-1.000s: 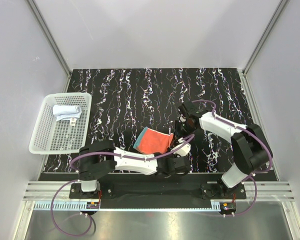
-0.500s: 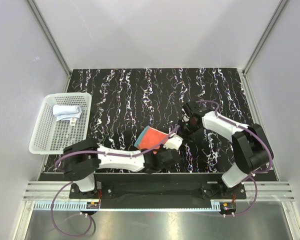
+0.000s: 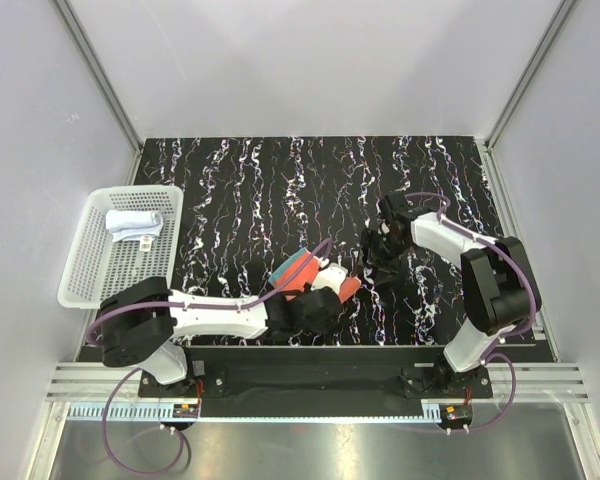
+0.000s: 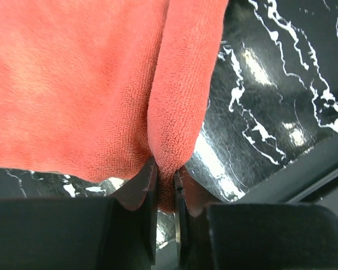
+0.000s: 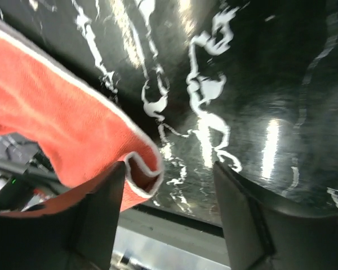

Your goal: Roll the towels

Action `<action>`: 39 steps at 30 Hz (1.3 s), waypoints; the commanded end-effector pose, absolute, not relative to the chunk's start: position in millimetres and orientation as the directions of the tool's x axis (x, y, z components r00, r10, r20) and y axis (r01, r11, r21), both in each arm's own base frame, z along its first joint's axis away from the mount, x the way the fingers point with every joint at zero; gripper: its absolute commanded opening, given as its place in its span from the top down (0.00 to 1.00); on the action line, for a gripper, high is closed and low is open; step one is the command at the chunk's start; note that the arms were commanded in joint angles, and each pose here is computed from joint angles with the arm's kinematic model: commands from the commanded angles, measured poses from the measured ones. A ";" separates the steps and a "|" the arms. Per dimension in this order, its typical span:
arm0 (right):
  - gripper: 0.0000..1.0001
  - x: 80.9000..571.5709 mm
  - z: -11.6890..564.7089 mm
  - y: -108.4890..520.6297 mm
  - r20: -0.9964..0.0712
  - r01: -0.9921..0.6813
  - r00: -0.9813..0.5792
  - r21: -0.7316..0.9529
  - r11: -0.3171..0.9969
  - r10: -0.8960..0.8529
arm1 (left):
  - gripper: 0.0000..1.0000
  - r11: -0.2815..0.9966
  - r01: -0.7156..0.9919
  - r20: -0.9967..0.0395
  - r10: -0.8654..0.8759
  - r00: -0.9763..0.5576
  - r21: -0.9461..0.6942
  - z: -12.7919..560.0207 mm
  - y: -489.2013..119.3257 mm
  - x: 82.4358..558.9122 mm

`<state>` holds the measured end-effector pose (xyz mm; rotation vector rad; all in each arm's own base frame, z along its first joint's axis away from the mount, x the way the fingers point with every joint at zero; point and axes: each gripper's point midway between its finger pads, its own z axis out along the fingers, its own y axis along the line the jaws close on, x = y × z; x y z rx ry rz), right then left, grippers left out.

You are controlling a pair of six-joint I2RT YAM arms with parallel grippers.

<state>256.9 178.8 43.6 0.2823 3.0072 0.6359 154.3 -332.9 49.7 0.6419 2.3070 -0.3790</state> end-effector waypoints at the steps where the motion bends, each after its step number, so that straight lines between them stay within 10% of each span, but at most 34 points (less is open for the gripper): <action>1: 0.29 285.4 59.8 157.3 -0.160 0.145 -0.967 0.305 0.941 0.200 | 0.96 0.798 0.563 -0.697 0.278 -0.661 -0.216 66.8 -349.1 148.9; 8: 0.28 298.1 90.9 128.2 -0.282 0.176 -0.932 0.199 0.964 0.228 | 0.95 0.741 0.526 -0.602 0.208 -0.771 -0.417 71.5 -360.0 152.3; 16: 0.30 285.2 146.2 178.3 -0.388 0.010 -0.879 0.565 0.825 0.276 | 0.95 0.663 0.317 -0.407 0.019 -0.913 -0.679 71.3 -355.2 163.6; 39: 0.32 255.4 48.5 260.6 -0.144 0.057 -0.941 0.826 0.561 0.307 | 0.93 0.438 -0.160 0.072 -0.210 -0.975 -0.885 43.4 -335.6 173.8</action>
